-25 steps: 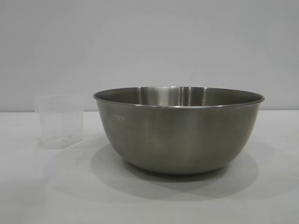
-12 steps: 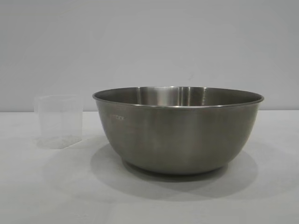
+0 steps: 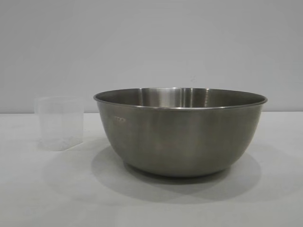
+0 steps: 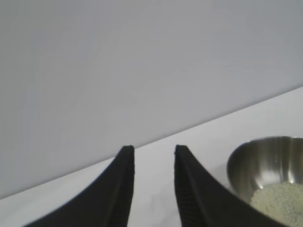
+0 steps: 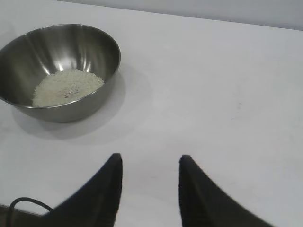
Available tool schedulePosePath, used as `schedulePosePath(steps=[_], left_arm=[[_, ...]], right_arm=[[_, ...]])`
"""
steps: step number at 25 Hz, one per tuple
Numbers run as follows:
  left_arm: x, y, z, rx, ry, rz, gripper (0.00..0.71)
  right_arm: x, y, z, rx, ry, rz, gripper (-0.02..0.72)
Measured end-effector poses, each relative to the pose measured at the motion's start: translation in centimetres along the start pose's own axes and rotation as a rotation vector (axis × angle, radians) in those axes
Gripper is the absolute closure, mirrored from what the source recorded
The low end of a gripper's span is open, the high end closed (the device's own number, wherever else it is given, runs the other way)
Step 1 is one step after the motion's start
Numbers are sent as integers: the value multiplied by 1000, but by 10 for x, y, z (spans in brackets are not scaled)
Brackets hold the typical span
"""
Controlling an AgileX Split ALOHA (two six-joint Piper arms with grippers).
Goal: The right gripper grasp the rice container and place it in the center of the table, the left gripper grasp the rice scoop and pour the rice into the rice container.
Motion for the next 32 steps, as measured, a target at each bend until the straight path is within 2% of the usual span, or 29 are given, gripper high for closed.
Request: schedulePosePath(steps=[2,5,7,8,9,10,12,16,20,24,26,28,32], left_arm=[[0,3,8,-24,63,-22,504],[4,8,31,-65,251,-55,504],[13,2,53,-55,431,46,504],[18,-4,60,-15,488,134,504],[21,-9,62,-38,498,217,504],[24,-17,60,-27,481,291,504],[29,-26,51,32,436,358,504],[54,-26,34,137,392,349,504],[85,-12,14,112,298,356,504],[102,-15,-2,88,178,524,504],[107,-23,-8,98,138,602,504],[107,-28,-12,112,108,635,504],[99,-29,-9,109,121,583,504]], right_arm=[[0,0,0,0,0,0,459],[0,0,0,0,0,0,459],[0,0,0,0,0,0,459],[0,0,0,0,0,0,459],[0,0,0,0,0,0,459],[0,0,0,0,0,0,459],[0,0,0,0,0,0,459],[0,0,0,0,0,0,459],[0,0,0,0,0,0,459],[0,0,0,1,-2,0,459],[0,0,0,1,-2,0,459],[0,0,0,0,0,0,459],[0,0,0,0,0,0,459]])
Point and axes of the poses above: a point on each arm's last joint axis where the gripper is mounted, x pointing back along that axis away from the gripper, z along the wrist's bending axis when the last joint is at zero, y = z × x, the point moved 3 cm from there along -x, pointing out along that axis toward the gripper, and after that the axes turned 6 degrees about -x, right-handed, at the moved point
